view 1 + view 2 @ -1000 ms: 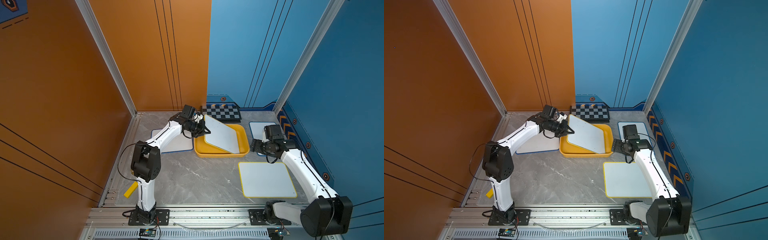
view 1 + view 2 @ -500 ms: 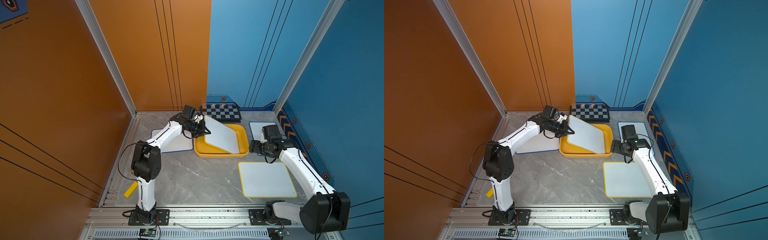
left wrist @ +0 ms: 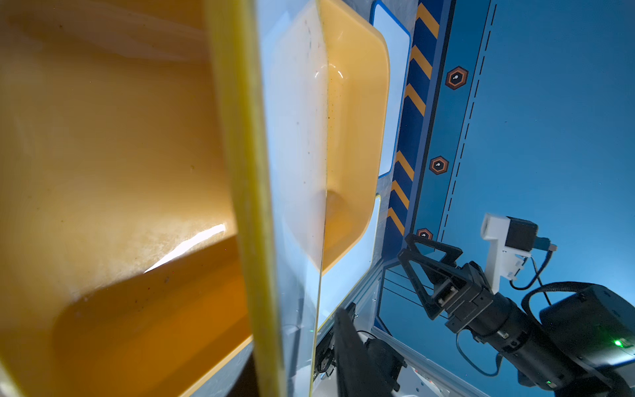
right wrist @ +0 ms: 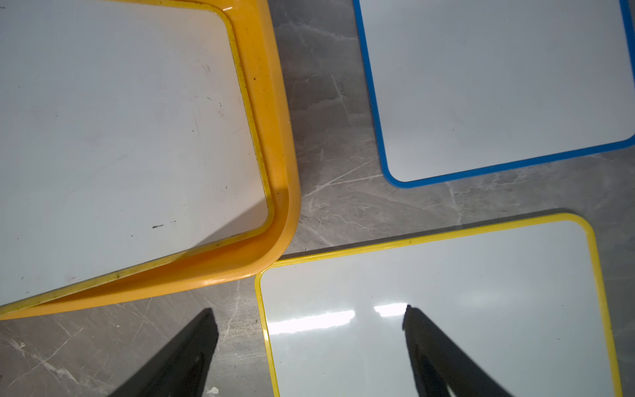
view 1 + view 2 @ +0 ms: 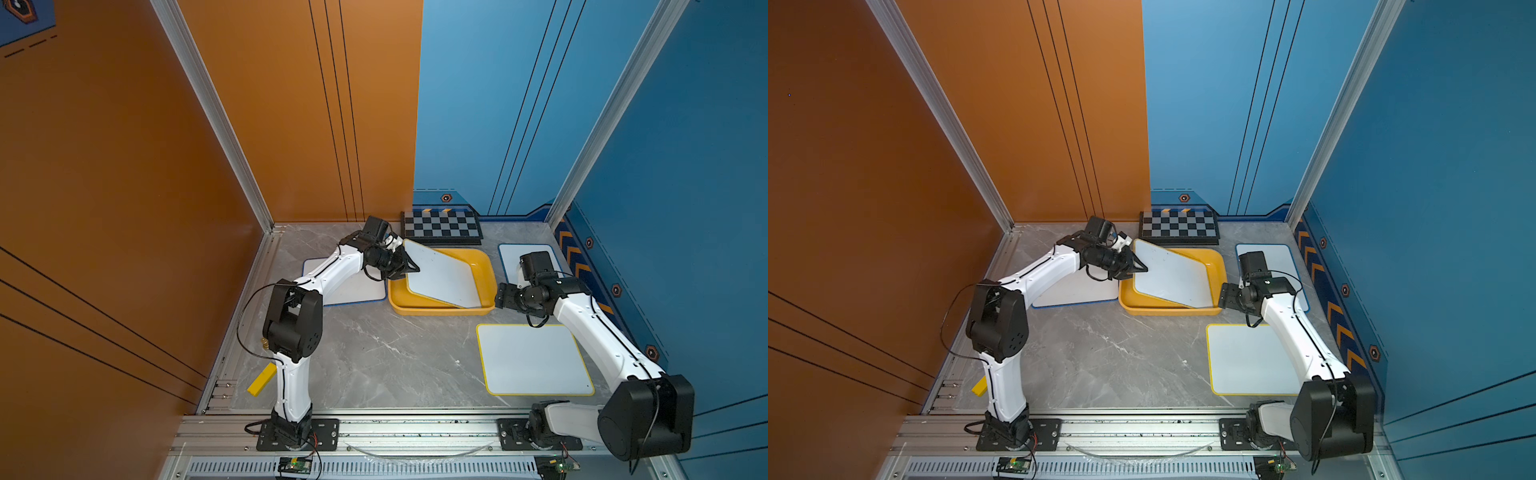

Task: Put the whiteboard into the storage box
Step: Place the whiteboard in the storage box.

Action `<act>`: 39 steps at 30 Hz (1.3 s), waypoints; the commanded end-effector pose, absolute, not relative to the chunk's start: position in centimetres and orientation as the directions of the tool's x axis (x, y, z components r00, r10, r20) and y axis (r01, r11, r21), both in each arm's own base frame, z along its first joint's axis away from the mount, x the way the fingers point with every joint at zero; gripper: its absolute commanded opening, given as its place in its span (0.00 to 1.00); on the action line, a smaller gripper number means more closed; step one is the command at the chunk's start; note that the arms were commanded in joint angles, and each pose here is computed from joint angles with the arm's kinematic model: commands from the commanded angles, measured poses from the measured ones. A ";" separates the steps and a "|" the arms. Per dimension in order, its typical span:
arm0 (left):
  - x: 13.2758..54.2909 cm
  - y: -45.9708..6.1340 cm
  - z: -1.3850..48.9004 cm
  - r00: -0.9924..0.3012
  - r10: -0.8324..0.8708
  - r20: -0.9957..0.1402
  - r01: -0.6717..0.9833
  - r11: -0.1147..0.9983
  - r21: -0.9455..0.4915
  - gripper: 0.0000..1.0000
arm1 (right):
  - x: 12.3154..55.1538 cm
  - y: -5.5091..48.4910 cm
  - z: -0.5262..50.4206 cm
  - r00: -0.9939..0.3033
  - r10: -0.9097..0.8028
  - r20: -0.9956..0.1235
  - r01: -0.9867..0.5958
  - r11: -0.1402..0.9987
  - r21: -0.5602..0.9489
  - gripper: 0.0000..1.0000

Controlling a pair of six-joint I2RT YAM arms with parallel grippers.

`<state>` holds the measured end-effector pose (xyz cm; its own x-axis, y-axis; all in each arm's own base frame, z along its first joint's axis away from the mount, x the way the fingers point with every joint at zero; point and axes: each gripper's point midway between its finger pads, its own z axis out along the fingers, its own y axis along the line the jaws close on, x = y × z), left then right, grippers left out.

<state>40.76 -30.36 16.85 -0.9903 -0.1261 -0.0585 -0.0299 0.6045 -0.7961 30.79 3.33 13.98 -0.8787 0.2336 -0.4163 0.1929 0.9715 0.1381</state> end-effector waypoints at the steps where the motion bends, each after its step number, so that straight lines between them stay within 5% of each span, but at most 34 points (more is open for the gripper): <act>1: 41.1 -29.8 15.4 -0.990 -0.118 -0.072 -0.020 0.635 -0.772 0.36 | 30.5 4.0 13.2 -0.889 0.235 -0.393 0.187 0.970 0.157 0.88; 39: 40.9 -28.9 8.8 -0.996 -0.090 -0.014 -0.066 0.822 -0.565 0.48 | 33.9 9.0 8.0 -0.927 0.196 -0.318 0.097 0.948 0.303 0.88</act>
<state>40.69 -28.58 8.35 -0.9942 -0.1073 0.0039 -0.0895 0.8082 -0.5821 33.53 8.33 7.95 -0.9269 0.2023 -0.3160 0.1108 0.9522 0.2847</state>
